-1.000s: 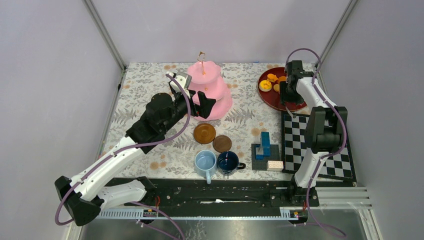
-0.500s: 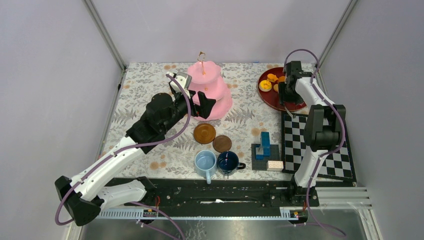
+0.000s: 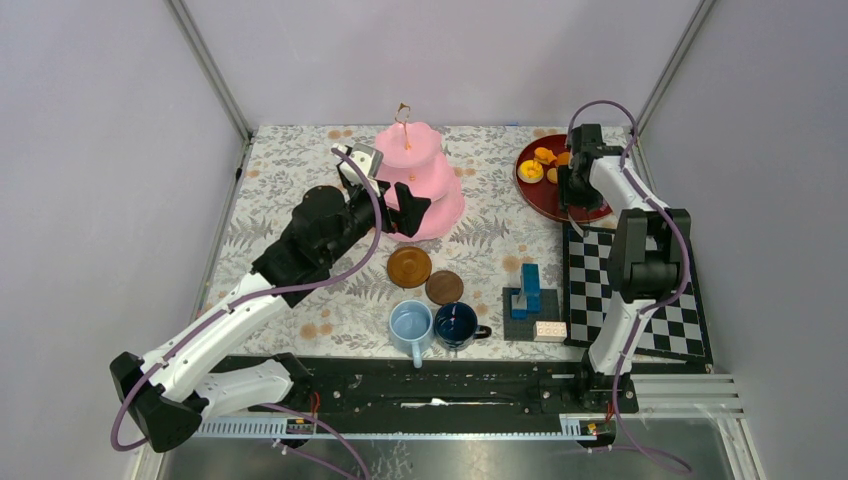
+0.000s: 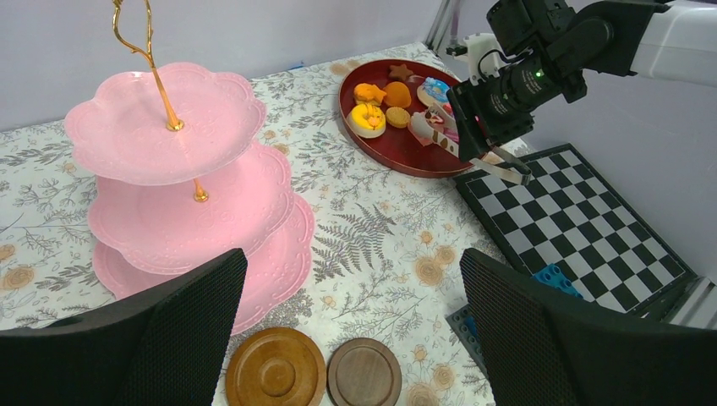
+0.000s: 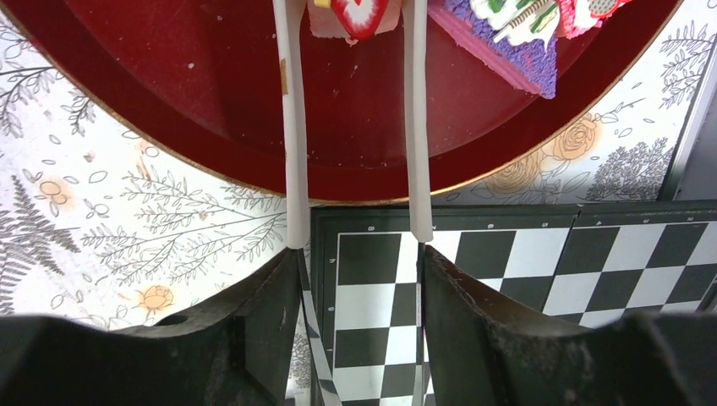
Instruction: Serve the afternoon tea
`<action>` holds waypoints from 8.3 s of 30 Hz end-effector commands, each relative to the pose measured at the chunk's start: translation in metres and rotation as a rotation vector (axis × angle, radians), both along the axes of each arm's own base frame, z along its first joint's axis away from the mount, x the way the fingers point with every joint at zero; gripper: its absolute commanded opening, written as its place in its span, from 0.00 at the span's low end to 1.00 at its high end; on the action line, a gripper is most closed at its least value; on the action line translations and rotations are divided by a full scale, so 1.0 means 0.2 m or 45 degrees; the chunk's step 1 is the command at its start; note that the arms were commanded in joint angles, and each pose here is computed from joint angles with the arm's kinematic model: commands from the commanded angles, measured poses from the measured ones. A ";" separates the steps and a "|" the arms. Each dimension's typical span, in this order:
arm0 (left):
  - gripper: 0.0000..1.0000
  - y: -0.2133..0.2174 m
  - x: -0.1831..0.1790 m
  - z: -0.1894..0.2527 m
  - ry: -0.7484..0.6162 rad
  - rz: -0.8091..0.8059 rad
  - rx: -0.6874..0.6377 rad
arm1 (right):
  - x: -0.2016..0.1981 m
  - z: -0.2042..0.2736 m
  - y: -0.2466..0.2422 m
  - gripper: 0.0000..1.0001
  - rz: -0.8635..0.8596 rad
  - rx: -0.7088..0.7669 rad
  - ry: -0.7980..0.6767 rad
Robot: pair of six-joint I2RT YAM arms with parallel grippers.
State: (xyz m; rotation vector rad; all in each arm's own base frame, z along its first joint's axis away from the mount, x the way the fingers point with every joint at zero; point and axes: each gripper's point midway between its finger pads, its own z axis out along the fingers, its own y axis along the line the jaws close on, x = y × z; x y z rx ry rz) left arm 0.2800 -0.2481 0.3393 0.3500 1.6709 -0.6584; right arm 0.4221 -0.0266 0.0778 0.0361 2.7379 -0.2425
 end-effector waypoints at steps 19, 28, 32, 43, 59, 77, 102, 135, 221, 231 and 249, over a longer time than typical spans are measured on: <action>0.99 0.10 -0.02 0.17 -0.089 0.043 -0.105 | -0.13 0.60 0.47 0.23 0.048 0.645 -0.450; 0.99 0.13 0.00 0.16 -0.099 0.088 -0.091 | -0.24 0.63 0.94 0.23 0.242 0.797 -0.455; 0.99 0.14 -0.01 0.16 -0.102 0.095 -0.091 | -0.33 0.57 1.08 0.22 0.284 0.818 -0.397; 0.99 0.17 -0.07 0.26 -0.147 0.067 -0.156 | -0.56 0.43 1.28 0.22 0.428 0.782 -0.293; 0.99 0.16 -0.09 0.27 -0.143 0.041 -0.177 | -0.62 0.27 1.50 0.20 0.610 0.682 -0.269; 0.99 0.13 -0.09 0.25 -0.121 0.010 -0.185 | -0.40 0.15 1.78 0.20 0.879 0.561 -0.376; 0.99 0.21 0.03 0.23 -0.067 0.031 -0.243 | -0.10 -0.01 1.99 0.21 0.804 0.509 -0.538; 0.99 0.21 0.04 0.23 -0.043 0.013 -0.283 | -0.07 -0.08 1.98 0.53 0.752 0.495 -0.561; 0.99 -0.04 0.05 -0.07 0.098 -0.026 -0.033 | -0.17 0.34 -0.20 0.62 -0.421 0.192 -0.150; 0.99 -0.12 0.01 -0.11 0.124 -0.082 -0.011 | -0.26 0.31 -0.25 0.64 -0.496 0.472 -0.234; 0.99 -0.11 0.02 -0.11 0.116 -0.064 0.003 | -0.18 0.17 -0.23 0.66 -0.487 0.753 -0.230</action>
